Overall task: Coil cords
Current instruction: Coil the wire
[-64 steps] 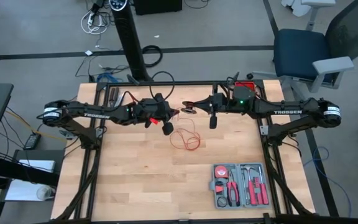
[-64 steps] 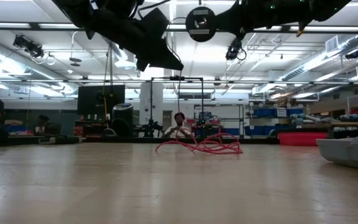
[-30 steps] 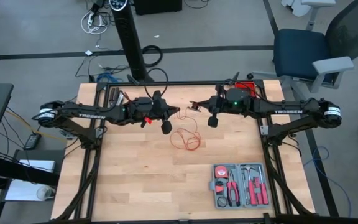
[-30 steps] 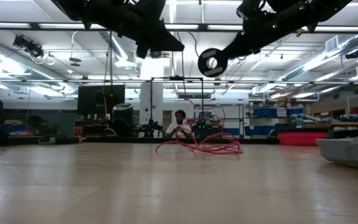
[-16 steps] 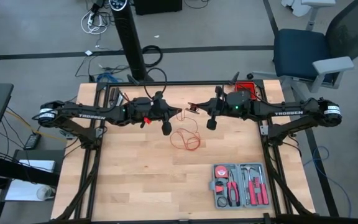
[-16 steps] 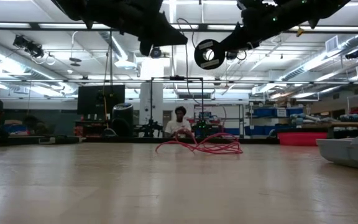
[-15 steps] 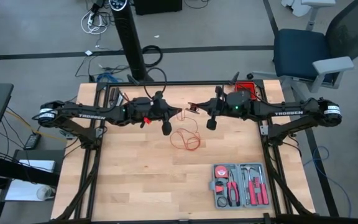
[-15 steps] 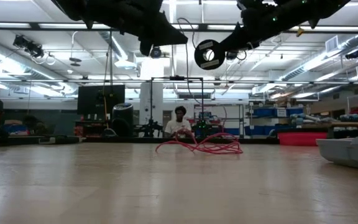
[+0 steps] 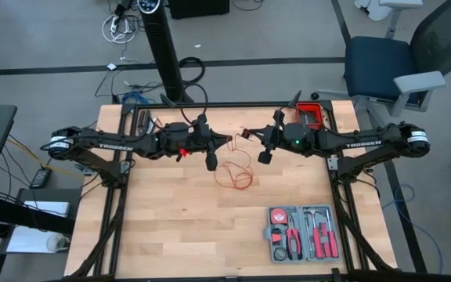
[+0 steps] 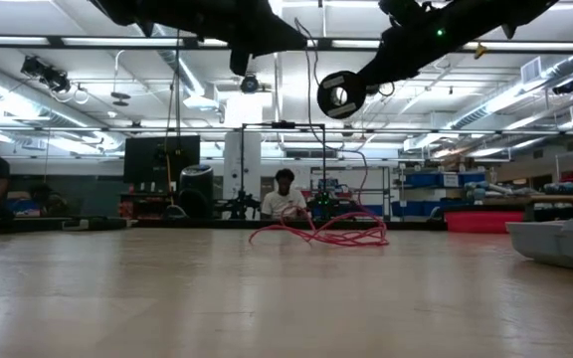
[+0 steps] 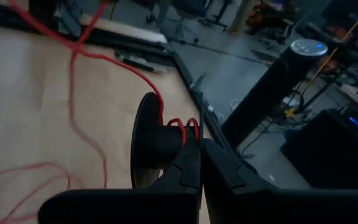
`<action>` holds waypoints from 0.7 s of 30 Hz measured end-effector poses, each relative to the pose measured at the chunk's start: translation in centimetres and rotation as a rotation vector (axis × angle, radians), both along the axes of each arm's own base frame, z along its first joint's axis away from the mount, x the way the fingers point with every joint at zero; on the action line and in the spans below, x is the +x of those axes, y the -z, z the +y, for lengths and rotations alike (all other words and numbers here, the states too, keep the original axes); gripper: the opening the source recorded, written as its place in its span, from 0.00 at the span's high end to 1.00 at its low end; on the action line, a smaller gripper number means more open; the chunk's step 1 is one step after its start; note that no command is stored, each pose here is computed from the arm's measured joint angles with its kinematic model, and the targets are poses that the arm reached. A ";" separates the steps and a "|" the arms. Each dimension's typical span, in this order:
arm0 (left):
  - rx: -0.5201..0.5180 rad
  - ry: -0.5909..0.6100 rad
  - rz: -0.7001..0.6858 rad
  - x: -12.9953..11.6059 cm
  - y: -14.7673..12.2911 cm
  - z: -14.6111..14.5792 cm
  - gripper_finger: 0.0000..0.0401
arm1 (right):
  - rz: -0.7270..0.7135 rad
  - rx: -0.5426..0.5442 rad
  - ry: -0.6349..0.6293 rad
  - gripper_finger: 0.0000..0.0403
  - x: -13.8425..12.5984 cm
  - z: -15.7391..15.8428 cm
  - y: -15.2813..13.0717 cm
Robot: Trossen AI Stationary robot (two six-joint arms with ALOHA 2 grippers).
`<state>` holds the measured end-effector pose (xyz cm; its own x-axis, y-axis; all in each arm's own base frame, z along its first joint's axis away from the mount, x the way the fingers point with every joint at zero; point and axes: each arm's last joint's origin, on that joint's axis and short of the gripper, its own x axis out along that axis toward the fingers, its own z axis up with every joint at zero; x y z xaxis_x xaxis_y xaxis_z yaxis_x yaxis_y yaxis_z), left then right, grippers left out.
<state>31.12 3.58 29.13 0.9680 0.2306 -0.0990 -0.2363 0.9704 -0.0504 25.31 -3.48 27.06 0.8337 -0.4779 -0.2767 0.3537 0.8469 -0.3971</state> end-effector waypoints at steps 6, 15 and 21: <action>-0.022 0.001 -0.015 1.1 0.0 -0.9 1.00 | 0.007 -0.056 0.135 1.00 0.6 -0.4 0.5; -0.039 0.032 -0.058 3.9 1.7 -2.1 1.00 | -0.005 -0.198 0.271 1.00 2.7 -0.2 1.7; -0.025 0.036 -0.038 4.9 3.1 -2.2 1.00 | -0.064 -0.252 0.284 1.00 3.4 -0.3 1.2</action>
<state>36.02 1.35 26.02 0.9788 0.1933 -0.0672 -0.1985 0.9766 -0.0827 28.68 -3.74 25.83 0.6703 -0.7385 -0.0728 0.5907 0.5903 -0.5501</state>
